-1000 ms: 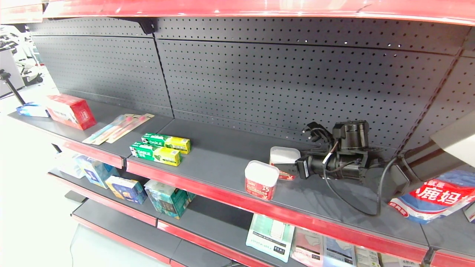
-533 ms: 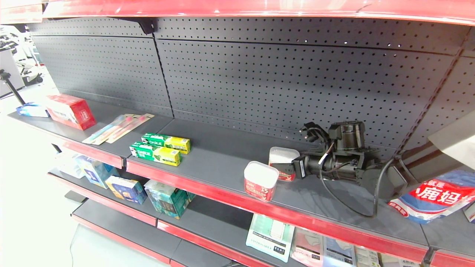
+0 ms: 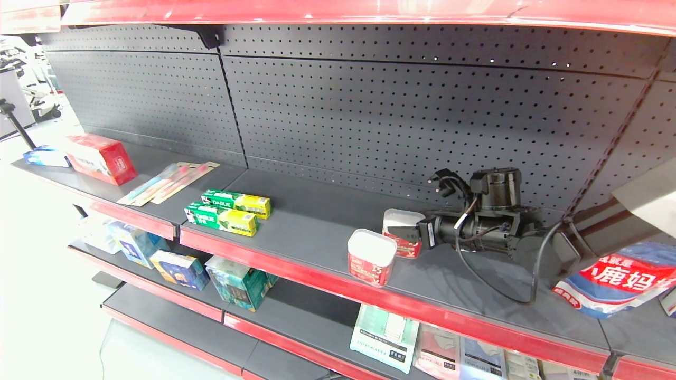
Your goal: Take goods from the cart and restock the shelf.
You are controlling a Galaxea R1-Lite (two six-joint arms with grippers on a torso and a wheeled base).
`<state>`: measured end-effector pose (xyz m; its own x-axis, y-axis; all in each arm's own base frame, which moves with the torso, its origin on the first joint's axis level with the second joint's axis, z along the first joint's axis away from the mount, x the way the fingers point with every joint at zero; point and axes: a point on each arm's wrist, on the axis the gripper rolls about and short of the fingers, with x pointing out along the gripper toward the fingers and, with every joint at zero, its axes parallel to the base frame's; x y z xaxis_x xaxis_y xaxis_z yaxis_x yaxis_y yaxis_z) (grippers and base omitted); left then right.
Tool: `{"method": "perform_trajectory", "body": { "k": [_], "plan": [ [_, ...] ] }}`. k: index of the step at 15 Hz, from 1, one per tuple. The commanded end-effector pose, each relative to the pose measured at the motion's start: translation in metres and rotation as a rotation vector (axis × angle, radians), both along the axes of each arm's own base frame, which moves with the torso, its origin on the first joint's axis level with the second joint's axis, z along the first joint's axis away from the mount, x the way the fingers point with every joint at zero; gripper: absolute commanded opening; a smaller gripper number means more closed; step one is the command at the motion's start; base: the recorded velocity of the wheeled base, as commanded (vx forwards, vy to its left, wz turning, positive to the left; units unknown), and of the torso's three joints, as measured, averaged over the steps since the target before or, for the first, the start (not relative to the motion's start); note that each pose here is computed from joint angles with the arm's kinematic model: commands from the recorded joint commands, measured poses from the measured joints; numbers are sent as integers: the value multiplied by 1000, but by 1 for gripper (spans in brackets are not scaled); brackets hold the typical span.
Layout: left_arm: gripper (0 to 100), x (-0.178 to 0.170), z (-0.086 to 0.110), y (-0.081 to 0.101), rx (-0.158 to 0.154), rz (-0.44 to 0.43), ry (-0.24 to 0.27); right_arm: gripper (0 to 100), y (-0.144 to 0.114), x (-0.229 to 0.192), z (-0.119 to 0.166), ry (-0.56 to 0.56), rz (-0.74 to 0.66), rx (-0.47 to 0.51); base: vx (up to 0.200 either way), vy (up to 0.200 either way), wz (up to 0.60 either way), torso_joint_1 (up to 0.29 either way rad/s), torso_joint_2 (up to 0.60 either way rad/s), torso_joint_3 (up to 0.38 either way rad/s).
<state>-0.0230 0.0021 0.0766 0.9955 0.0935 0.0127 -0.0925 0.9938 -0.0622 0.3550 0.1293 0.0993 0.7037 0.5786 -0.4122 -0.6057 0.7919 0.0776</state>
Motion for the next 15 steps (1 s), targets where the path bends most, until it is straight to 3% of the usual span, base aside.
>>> {"method": "perform_trajectory", "body": {
  "k": [1, 7, 15],
  "plan": [
    [100, 0, 0, 0, 0, 1, 0, 100, -2, -2, 8, -18, -2, 8, 0, 0, 0, 0, 0, 0],
    [100, 0, 0, 0, 0, 0, 0, 100, -11, -8, 23, -59, -102, -10, 0, 0, 0, 0, 0, 0],
    [100, 0, 0, 0, 0, 1, 0, 100, -28, -24, 25, 5, -203, 8, 0, 0, 0, 0, 0, 0]
  ]
}}
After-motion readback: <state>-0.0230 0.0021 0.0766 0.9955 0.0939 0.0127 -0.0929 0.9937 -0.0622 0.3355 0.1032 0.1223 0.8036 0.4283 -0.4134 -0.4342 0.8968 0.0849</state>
